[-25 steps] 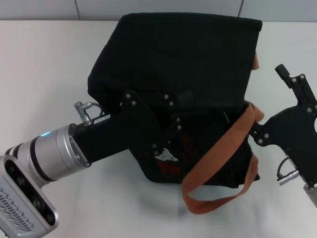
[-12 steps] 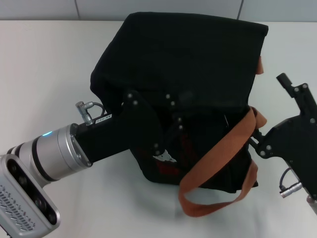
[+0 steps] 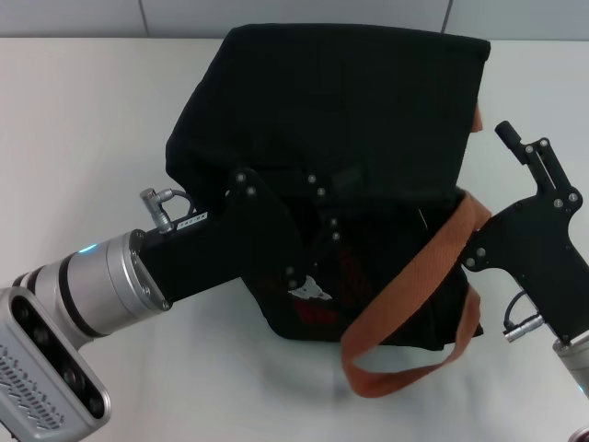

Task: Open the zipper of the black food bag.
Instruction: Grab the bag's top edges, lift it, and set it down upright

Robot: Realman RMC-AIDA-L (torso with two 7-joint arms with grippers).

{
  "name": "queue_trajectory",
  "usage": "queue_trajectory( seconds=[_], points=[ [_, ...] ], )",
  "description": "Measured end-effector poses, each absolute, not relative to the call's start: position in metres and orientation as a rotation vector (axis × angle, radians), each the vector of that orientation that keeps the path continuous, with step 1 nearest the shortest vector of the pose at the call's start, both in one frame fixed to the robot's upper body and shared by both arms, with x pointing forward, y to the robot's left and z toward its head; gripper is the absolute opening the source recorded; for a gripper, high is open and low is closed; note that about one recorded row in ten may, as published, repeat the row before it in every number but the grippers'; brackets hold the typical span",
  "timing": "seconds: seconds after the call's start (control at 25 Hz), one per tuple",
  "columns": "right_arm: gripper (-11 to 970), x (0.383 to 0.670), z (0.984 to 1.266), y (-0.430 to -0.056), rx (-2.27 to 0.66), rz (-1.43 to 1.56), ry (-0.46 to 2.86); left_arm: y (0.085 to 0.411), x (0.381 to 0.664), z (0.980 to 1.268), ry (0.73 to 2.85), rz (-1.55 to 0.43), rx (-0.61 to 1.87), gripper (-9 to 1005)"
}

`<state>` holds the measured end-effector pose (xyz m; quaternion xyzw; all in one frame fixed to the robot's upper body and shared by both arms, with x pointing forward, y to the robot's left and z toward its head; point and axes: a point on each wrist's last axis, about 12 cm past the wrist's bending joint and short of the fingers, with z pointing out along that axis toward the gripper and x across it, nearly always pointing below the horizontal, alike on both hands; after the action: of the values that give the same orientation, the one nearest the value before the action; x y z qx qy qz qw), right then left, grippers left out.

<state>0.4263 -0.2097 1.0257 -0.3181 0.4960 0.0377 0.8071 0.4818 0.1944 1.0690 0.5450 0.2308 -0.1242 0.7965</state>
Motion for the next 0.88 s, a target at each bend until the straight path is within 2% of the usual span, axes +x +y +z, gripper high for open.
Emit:
queue_trajectory(
  seconds=[0.8, 0.88],
  points=[
    [827, 0.4334, 1.0294, -0.2006, -0.715, -0.001, 1.025, 0.1923, 0.4836, 1.0707, 0.484, -0.273, 1.174, 117],
    [798, 0.4326, 1.0287, -0.2012, -0.722, -0.001, 1.025, 0.1923, 0.4836, 1.0709, 0.483, -0.273, 1.173, 118]
  ],
)
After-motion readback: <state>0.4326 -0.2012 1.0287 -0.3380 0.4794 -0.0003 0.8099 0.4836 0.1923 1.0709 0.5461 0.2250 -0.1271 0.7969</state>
